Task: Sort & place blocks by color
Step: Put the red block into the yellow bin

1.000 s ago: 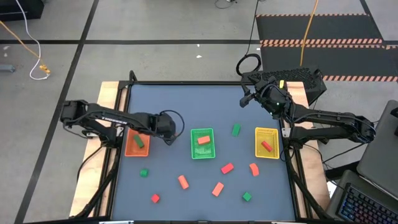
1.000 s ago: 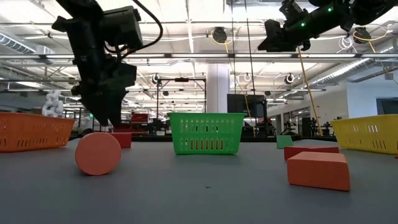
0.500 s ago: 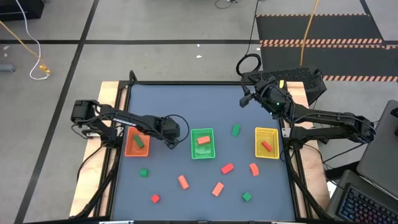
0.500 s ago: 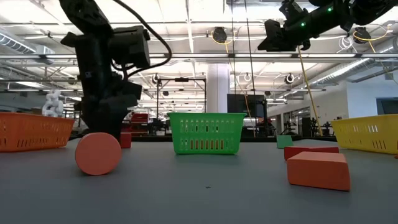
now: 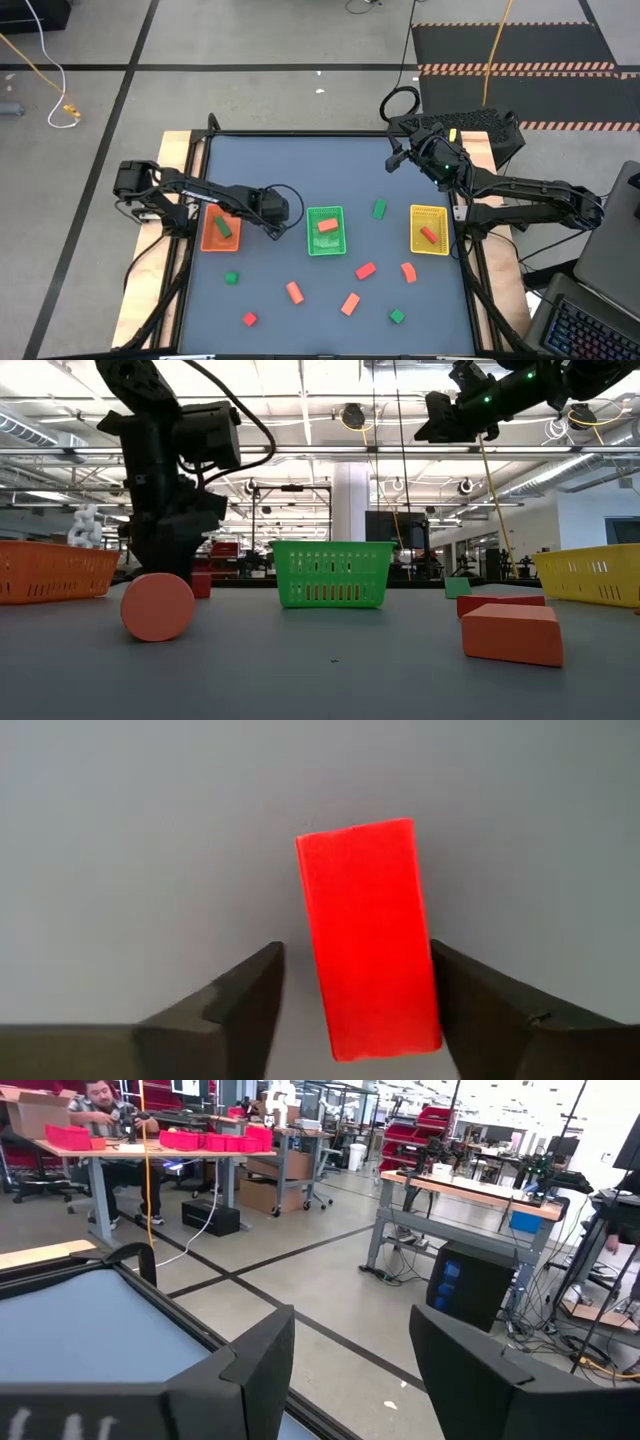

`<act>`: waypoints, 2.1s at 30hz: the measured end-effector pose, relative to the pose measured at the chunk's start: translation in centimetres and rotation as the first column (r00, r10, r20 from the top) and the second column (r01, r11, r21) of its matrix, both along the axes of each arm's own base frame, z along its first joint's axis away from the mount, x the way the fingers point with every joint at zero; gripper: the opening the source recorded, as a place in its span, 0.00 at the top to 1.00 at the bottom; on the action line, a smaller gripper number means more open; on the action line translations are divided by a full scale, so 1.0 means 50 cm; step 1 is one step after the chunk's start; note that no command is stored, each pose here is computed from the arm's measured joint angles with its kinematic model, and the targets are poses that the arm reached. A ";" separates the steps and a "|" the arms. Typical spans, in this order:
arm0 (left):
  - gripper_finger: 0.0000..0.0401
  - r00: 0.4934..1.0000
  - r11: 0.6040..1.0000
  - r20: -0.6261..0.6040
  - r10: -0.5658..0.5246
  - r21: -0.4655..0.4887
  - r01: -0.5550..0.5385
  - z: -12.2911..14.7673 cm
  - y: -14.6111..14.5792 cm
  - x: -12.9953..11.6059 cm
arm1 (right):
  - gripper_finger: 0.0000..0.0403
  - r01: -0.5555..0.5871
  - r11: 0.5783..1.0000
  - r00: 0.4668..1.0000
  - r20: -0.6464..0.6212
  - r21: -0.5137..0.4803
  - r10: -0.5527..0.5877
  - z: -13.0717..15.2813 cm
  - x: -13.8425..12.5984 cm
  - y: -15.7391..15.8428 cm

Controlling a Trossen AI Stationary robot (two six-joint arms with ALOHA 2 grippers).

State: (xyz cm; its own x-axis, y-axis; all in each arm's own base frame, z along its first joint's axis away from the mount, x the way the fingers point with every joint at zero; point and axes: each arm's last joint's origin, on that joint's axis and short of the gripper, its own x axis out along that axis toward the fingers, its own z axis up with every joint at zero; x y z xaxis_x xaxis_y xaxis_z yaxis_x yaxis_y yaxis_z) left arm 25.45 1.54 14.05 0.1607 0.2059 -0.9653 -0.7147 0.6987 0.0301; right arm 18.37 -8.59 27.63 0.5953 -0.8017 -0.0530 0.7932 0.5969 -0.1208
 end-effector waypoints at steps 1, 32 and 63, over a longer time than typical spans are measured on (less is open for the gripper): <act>0.46 1.000 1.000 -0.002 -0.001 -0.001 0.001 0.000 0.000 -0.001 | 0.51 0.000 1.000 1.000 0.000 0.000 0.000 0.000 0.000 0.000; 0.68 0.688 0.844 0.510 -0.516 0.437 0.309 0.340 0.009 0.123 | 0.51 -0.629 0.754 0.704 0.273 -0.190 0.656 -0.005 0.107 0.005; 0.68 0.490 0.722 0.559 -0.669 0.644 0.252 0.367 0.023 0.174 | 0.51 -0.801 0.553 0.490 0.283 -0.227 0.825 -0.022 0.214 0.031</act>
State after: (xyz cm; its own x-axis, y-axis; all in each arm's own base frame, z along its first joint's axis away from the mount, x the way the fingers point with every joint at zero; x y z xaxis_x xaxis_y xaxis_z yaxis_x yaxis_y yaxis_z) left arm 34.15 2.68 32.38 0.9361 0.2104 -0.2819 -0.1998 0.9776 0.0664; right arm 29.06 -7.05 26.51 0.9521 0.0534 0.3010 -0.0485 0.9985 -0.0237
